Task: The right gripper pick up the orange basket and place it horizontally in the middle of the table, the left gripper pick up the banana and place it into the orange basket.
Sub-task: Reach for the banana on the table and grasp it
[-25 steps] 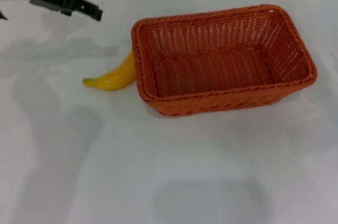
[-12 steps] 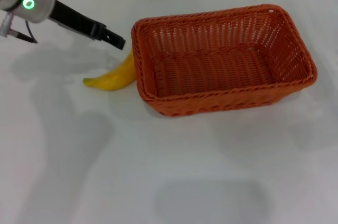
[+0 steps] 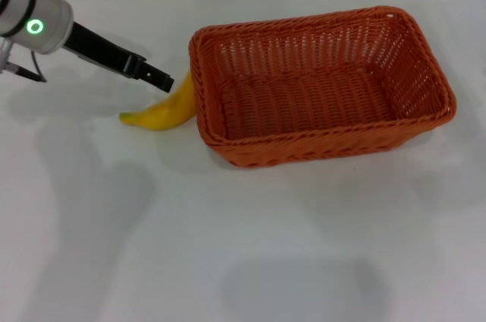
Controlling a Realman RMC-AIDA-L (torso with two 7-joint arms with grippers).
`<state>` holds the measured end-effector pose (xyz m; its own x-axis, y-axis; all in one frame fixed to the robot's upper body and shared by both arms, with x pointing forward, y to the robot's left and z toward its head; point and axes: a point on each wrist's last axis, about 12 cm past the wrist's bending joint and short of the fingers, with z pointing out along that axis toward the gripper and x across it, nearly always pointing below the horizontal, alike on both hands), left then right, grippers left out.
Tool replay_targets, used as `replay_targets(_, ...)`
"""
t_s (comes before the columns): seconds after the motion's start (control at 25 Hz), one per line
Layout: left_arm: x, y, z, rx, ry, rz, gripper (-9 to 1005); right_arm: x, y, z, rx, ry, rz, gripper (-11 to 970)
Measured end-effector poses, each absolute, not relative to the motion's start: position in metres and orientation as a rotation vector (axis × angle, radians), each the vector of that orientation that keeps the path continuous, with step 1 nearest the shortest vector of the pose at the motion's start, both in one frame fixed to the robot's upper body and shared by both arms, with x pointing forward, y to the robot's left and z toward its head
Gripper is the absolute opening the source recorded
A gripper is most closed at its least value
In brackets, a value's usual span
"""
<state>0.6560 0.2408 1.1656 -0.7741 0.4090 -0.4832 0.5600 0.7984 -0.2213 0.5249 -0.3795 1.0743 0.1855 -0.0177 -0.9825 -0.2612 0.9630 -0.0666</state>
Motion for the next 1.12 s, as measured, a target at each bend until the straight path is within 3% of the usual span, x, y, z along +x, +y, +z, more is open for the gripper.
replay_targets(1.12, 0.652, 0.247, 1.144, 0.791, 2.590, -0.416, 838, 0.529, -0.372, 1.076, -0.255, 1.362, 0.203, 863)
